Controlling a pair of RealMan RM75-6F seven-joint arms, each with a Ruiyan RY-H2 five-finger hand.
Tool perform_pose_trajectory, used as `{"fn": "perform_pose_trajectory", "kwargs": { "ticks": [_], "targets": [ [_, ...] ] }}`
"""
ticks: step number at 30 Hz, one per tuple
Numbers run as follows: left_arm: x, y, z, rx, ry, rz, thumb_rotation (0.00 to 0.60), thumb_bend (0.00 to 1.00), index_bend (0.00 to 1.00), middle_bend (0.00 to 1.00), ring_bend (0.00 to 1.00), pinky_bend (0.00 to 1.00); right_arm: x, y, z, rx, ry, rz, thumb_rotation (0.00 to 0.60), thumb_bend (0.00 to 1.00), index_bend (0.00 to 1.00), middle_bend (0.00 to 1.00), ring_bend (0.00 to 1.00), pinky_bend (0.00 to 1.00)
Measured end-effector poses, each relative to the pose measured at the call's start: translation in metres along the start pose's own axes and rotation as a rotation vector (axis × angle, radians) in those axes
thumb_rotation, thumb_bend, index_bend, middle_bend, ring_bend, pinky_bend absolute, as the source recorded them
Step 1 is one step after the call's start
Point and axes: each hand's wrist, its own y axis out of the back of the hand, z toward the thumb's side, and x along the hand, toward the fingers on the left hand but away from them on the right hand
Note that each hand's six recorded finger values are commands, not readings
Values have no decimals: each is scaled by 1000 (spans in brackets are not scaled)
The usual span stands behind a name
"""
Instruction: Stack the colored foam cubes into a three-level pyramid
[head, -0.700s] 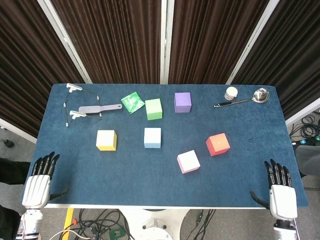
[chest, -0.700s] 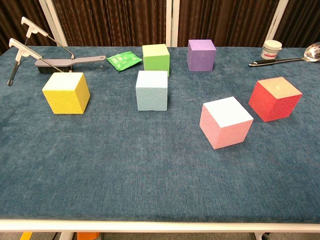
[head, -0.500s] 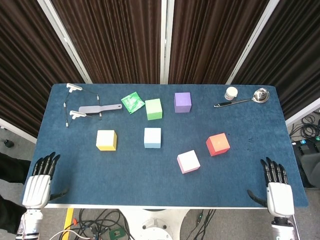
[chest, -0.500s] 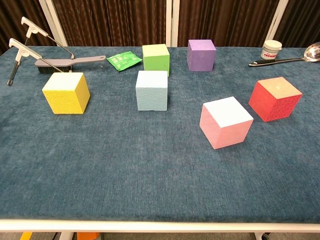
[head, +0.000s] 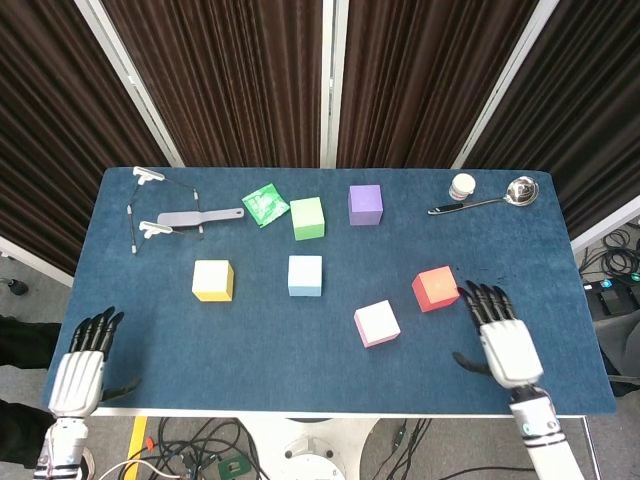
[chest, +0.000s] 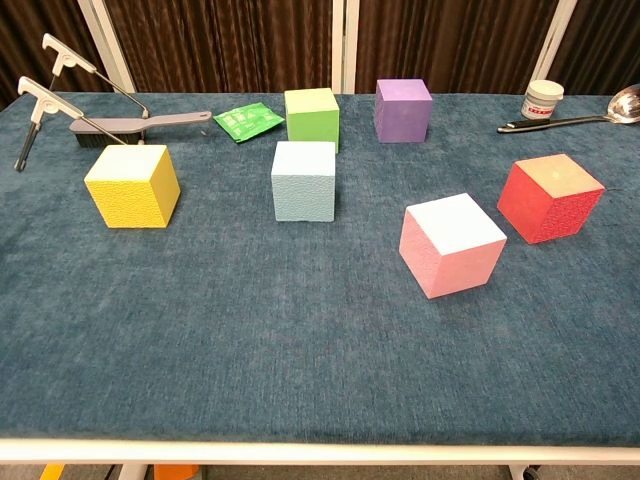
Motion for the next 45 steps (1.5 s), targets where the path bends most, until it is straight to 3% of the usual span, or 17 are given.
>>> {"fn": "perform_pose_trajectory", "kwargs": {
  "ticks": [9,18,26,38,45],
  "targets": [
    [3,1,-3,-7,-2,8,599,0,43,15,0,0,-64,-22,49,50,143,172,600,78,0,55,0,0],
    [2,1,-10,-28,3,15,600,0,43,15,0,0,-93,-39,89,20,251,217,600,93,0,186,0,0],
    [0,-3,-15,-40,21,0,600,0,44,14,0,0,-99,-51,98,36,270,276,600,107,0,277,0,0],
    [2,-7,-18,-44,24,-10,600,0,44,14,0,0,-111,-40,92,38,226,238,600,206,0,496,28,0],
    [2,-9,-22,-43,32,-20,600,0,44,15,0,0,-130,-28,84,20,200,176,600,218,0,519,36,0]
  ]
}}
